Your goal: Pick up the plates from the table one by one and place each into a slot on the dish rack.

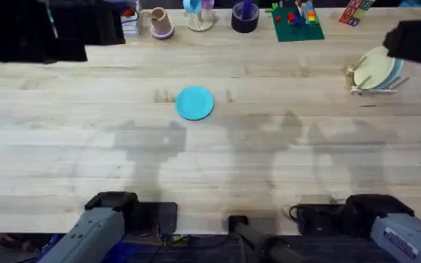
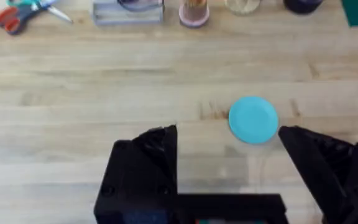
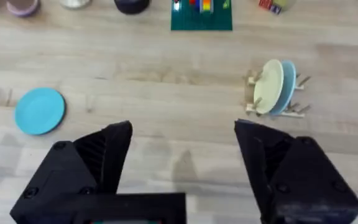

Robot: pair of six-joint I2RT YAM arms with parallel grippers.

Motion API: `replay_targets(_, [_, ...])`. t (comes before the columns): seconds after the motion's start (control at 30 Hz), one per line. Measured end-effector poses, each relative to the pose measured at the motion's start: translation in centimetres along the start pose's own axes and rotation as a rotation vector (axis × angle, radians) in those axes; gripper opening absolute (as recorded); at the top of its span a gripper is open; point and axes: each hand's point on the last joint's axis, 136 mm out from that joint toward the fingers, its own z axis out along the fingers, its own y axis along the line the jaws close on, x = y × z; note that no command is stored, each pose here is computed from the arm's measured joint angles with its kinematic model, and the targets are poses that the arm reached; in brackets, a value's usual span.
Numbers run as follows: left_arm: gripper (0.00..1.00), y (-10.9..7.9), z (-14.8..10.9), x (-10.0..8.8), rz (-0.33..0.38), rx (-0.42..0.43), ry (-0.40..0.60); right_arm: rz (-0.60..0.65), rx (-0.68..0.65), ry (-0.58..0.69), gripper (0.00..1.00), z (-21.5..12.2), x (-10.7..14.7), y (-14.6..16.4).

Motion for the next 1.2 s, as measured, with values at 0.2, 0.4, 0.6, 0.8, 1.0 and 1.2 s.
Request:
replay_targets(0.2, [0.994, 0.0, 1.5, 0.3, -0.002, 0.002, 0.165, 0.004, -0.006, 0.143, 0.992, 1.2, 0.0, -0.1])
replay_targets(0.4, [0.993, -0.3, 2.7, 0.5, -0.006, 0.02, 0.26, 0.006, -0.01, 0.226, 0.994, 2.2, 0.0, -0.1])
replay_targets(0.6, [0.994, -0.3, 3.3, 0.6, -0.007, 0.021, 0.283, 0.006, -0.01, 0.238, 0.995, 2.6, 0.0, -0.2])
replay_targets(0.8, [0.994, -0.3, 3.3, 0.6, -0.007, 0.021, 0.284, 0.006, -0.01, 0.236, 0.995, 2.6, -0.1, -0.2])
replay_targets(1.0, [0.723, -0.3, 3.3, 0.6, -0.007, 0.023, 0.284, 0.006, -0.009, 0.232, 0.995, 2.6, -0.2, -0.2])
replay_targets(1.2, [0.047, -0.3, 3.2, 0.8, -0.004, 0.026, 0.291, 0.006, -0.009, 0.232, 0.995, 2.6, -0.2, -0.2])
